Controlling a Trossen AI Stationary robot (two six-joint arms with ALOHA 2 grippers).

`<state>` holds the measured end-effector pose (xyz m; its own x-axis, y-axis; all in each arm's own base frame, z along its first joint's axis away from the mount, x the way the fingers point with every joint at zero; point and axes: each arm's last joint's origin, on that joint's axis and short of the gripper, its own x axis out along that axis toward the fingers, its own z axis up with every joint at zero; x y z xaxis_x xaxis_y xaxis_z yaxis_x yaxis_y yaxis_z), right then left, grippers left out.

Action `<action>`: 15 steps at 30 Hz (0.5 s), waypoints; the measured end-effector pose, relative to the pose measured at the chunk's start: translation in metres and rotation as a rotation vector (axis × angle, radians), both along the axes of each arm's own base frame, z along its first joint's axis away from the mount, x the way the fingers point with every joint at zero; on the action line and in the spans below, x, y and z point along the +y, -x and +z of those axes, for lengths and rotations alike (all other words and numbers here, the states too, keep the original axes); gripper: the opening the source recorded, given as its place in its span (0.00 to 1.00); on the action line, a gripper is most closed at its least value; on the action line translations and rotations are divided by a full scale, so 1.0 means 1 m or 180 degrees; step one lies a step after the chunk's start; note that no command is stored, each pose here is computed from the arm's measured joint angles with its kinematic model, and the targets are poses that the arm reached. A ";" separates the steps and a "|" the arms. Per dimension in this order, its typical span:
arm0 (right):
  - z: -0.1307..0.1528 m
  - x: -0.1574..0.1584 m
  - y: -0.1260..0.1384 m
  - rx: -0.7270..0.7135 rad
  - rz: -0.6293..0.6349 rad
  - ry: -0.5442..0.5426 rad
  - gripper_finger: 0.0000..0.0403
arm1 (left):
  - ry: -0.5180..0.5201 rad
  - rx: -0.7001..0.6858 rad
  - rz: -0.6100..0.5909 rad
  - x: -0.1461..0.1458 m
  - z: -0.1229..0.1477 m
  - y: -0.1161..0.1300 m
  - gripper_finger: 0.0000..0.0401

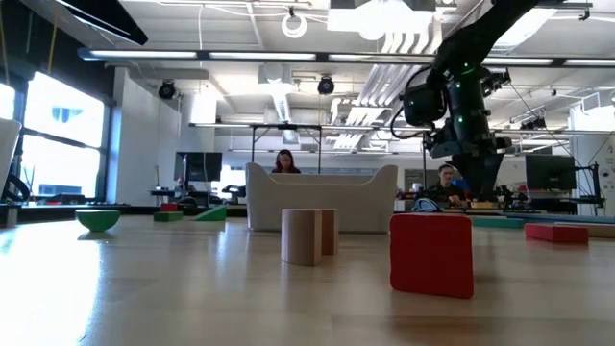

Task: Sort & place blocks by color
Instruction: Put the right green rectangular block into the top white bin

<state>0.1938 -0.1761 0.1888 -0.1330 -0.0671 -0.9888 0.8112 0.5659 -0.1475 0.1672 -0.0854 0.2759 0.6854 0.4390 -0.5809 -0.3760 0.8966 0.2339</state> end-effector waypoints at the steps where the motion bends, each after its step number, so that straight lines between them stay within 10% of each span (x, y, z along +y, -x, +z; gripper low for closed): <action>1: -0.002 0.000 0.000 0.0019 -0.0001 -0.0016 0.44 | 0.0000 0.0000 0.0000 0.000 0.000 0.000 0.48; 15: -0.031 -0.009 -0.004 0.0292 0.0019 -0.0260 0.44 | 0.0002 0.0002 -0.0002 0.000 0.000 0.000 0.48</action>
